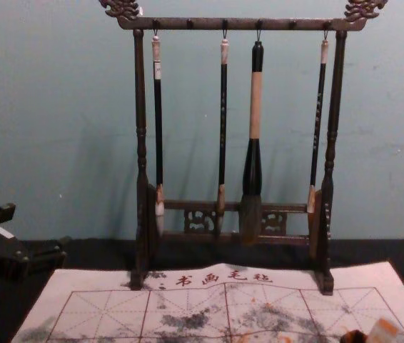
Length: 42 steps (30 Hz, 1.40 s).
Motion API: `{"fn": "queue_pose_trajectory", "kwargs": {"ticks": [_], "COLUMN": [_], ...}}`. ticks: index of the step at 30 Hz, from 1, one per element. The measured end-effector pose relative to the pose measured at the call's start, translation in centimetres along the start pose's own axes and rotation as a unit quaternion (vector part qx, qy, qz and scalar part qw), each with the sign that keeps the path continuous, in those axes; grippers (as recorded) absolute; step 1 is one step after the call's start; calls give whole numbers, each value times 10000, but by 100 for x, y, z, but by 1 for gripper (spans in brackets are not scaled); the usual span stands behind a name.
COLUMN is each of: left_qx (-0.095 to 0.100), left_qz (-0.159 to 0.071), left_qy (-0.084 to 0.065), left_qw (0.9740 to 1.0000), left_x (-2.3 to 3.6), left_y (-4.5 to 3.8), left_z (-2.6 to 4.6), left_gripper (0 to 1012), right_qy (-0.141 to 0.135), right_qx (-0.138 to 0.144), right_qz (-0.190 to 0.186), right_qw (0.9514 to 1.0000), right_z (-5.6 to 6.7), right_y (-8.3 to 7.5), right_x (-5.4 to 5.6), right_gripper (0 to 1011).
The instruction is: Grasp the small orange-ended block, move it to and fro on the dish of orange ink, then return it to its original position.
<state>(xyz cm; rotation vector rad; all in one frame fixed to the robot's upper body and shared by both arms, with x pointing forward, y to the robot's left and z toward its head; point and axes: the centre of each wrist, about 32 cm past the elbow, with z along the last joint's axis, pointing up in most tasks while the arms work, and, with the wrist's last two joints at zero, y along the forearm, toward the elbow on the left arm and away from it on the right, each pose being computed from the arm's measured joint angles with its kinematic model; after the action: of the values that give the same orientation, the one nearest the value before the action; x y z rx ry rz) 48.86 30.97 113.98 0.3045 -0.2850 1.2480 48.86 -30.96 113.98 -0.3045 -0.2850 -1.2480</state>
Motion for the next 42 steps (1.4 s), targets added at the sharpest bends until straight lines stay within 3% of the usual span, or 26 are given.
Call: {"fn": "queue_pose_trajectory", "kwargs": {"ticks": [42], "left_qx": [0], "left_qz": [0], "left_qy": [0], "left_qw": [10000], "left_x": [0], "left_y": [0], "left_z": [0], "left_gripper": [1002], "right_qy": [0], "right_qx": [0], "right_qz": [0], "right_qw": [10000], "right_z": [0], "right_y": [0], "right_x": [0], "right_gripper": [1003]}}
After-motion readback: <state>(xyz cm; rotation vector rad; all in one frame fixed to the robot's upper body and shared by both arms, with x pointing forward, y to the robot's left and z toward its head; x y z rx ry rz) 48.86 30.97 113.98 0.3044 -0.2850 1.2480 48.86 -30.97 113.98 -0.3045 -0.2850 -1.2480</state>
